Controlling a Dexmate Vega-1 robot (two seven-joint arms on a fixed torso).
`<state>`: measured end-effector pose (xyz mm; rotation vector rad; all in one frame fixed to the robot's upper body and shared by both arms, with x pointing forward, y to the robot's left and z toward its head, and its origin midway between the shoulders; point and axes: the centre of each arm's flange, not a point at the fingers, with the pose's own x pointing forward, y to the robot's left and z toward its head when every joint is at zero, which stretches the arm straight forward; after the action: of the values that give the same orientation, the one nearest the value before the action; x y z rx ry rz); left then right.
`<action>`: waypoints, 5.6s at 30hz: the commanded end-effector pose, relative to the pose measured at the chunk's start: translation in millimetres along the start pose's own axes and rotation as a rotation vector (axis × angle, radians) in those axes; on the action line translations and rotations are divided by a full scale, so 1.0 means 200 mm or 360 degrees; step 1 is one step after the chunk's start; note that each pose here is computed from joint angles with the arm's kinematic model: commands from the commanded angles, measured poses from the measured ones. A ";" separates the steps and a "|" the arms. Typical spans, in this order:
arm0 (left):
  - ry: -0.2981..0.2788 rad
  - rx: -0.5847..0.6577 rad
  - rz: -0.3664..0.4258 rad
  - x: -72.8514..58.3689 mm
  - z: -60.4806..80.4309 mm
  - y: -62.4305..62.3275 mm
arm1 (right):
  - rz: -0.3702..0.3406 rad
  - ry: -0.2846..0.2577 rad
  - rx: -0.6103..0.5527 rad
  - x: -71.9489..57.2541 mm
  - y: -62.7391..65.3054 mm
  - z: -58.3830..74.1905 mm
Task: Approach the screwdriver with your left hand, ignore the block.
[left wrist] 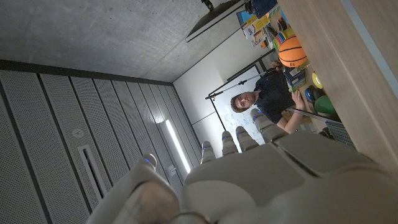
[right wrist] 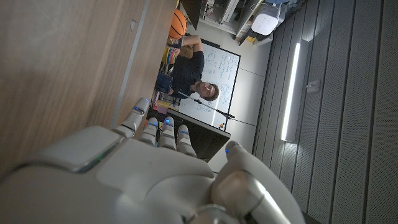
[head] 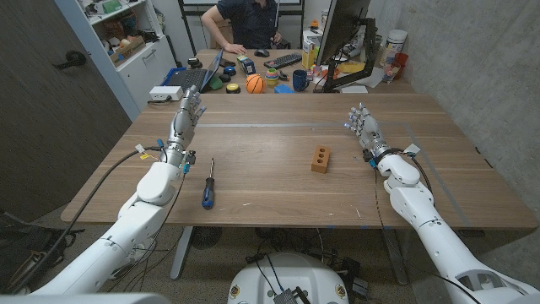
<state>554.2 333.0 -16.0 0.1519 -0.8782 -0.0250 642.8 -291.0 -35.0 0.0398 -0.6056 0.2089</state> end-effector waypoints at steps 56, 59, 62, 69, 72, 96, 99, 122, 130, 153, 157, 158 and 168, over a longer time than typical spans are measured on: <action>-0.0394 0.1940 -0.0504 -0.20 0.51 -0.16 | 0.0026 0.0013 -0.0005 0.04 -0.02 -0.03; -0.0350 0.1982 -0.0527 -0.22 0.50 -0.16 | 0.0028 0.0013 -0.0006 0.05 -0.02 -0.03; -0.0305 0.2002 -0.0550 -0.24 0.49 -0.15 | 0.0029 0.0016 0.0000 0.06 -0.01 -0.03; -0.0188 0.2087 -0.0592 -0.26 0.47 -0.13 | 0.0051 0.0022 -0.0008 0.08 0.01 -0.04; -0.0153 0.2120 -0.0604 -0.27 0.47 -0.13 | 0.0054 0.0024 -0.0008 0.09 0.02 -0.04; 0.0277 0.2089 -0.0952 -0.30 0.36 -0.12 | 0.0054 -0.0004 0.0001 0.07 0.02 -0.03; 0.0287 0.2094 -0.0966 -0.30 0.35 -0.12 | 0.0052 -0.0008 0.0003 0.07 0.02 -0.03; 0.0489 0.2126 -0.1137 -0.34 0.31 -0.11 | 0.0029 -0.0021 -0.0007 0.06 0.01 -0.02; 0.0549 0.2155 -0.1170 -0.36 0.30 -0.10 | 0.0016 -0.0019 -0.0005 0.05 0.00 -0.02; 0.0637 0.2215 -0.1230 -0.36 0.29 -0.11 | -0.0012 -0.0027 0.0000 0.02 -0.02 -0.02; 0.0641 0.2214 -0.1233 -0.36 0.29 -0.12 | -0.0011 -0.0026 0.0002 0.02 -0.02 -0.02; 0.0638 0.2212 -0.1232 -0.36 0.29 -0.12 | -0.0009 -0.0028 0.0001 0.02 -0.02 -0.02; 0.0626 0.2225 -0.1225 -0.36 0.31 -0.12 | -0.0006 -0.0027 -0.0004 0.02 -0.02 -0.02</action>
<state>462.8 309.4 -36.9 1.7278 -0.2596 -0.0907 649.2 -293.5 -34.9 0.0411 -0.6224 0.2046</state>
